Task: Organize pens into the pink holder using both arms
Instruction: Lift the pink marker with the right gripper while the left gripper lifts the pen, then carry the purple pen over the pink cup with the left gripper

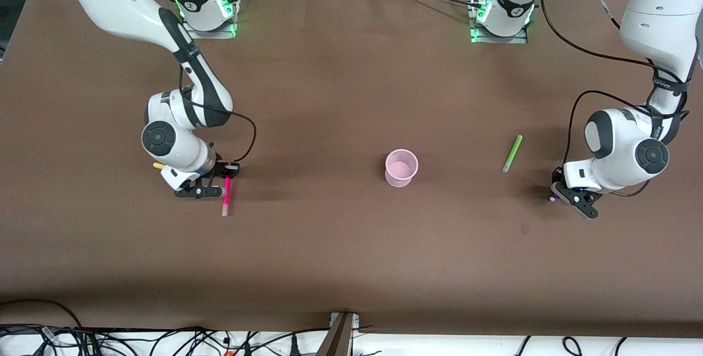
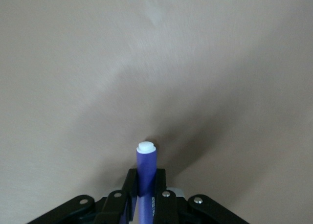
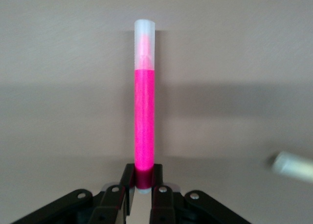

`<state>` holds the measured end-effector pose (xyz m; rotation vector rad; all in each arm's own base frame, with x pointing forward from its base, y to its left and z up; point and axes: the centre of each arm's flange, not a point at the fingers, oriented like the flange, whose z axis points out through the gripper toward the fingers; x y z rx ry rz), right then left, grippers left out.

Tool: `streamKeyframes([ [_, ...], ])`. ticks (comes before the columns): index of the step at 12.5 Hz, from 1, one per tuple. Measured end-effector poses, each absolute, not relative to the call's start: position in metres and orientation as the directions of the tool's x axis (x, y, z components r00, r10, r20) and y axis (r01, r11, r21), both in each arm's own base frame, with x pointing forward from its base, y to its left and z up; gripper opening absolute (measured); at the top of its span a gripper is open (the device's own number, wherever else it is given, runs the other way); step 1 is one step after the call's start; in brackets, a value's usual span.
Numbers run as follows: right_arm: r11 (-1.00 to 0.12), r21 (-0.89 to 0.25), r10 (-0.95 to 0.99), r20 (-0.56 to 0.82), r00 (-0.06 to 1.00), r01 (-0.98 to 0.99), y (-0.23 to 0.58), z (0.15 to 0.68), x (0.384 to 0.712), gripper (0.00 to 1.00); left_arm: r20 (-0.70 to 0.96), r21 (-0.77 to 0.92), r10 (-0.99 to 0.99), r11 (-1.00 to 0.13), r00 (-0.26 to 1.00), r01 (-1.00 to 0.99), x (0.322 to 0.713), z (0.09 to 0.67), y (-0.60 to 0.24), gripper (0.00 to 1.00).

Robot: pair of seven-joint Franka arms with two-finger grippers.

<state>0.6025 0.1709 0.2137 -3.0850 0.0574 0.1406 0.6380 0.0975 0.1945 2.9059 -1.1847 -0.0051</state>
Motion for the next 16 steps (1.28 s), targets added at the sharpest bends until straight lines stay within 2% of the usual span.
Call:
streamKeyframes([
  [4,-0.940,-0.190,-0.213,-0.317,0.924,-0.282,0.242,0.274,0.588,0.17,-0.028,0.082,-0.740,-0.672,0.672,-0.736,0.673,0.286,0.064,0.18],
  [6,-0.880,-0.235,-0.289,-0.424,0.858,-0.413,0.280,0.303,0.583,0.17,0.041,0.141,-0.750,-0.650,0.660,-0.747,0.682,0.310,0.024,0.18],
  [11,-0.699,-0.269,-0.392,-0.631,0.669,-0.663,0.372,0.349,0.560,0.17,0.264,0.388,-0.659,-0.596,0.705,-0.703,0.680,0.309,-0.036,0.18],
  [16,-0.659,-0.255,-0.426,-0.650,0.630,-0.708,0.337,0.340,0.583,0.17,0.470,0.537,-0.526,-0.466,0.708,-0.703,0.680,0.307,-0.037,0.18],
])
